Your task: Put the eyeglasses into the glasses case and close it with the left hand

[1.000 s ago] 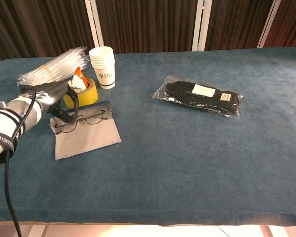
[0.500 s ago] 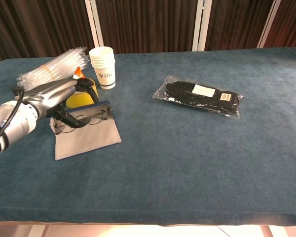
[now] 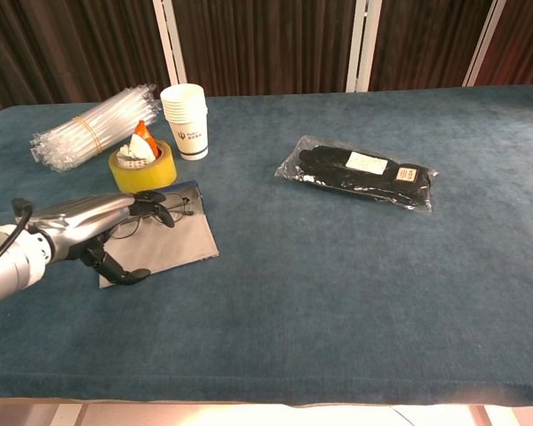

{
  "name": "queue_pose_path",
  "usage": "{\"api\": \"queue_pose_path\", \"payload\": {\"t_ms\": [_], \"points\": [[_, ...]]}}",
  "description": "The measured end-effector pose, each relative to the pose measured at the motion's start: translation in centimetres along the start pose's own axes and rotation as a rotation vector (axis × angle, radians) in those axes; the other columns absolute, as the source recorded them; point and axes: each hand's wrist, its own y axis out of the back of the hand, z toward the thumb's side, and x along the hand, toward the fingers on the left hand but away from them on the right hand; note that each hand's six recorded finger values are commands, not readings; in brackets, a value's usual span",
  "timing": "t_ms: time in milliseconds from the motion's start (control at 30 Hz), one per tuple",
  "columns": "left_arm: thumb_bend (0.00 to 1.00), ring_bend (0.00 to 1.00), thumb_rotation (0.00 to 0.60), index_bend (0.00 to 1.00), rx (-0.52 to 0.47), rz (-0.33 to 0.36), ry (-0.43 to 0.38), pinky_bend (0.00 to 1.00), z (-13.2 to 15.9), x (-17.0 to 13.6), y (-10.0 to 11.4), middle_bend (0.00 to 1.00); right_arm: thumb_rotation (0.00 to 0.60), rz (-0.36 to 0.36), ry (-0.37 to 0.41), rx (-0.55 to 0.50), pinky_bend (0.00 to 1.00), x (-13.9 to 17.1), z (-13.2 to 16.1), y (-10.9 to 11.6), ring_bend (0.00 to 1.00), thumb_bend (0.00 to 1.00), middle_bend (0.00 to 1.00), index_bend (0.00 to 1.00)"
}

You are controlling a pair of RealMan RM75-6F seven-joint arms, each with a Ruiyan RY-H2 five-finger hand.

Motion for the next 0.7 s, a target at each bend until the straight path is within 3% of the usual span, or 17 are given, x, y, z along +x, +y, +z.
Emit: {"api": "queue_pose_path", "payload": {"t_ms": [300,700], "points": [[0.29,0.00,0.567,0.25,0.024,-0.050,0.006,0.00,-0.36,0.07,-0.87,0.00,0.600,0.000,0.000,-0.002,0.00,-0.09,0.01,0.01,0.00,0.28,0.00,0.00],[0.29,0.00,0.571,0.27,0.084,-0.031,0.030,0.00,-0.66,0.36,-1.11,0.00,0.600,-0.006,0.002,-0.007,0.00,0.03,-0.02,0.22,0.00,0.28,0.00,0.00]]}}
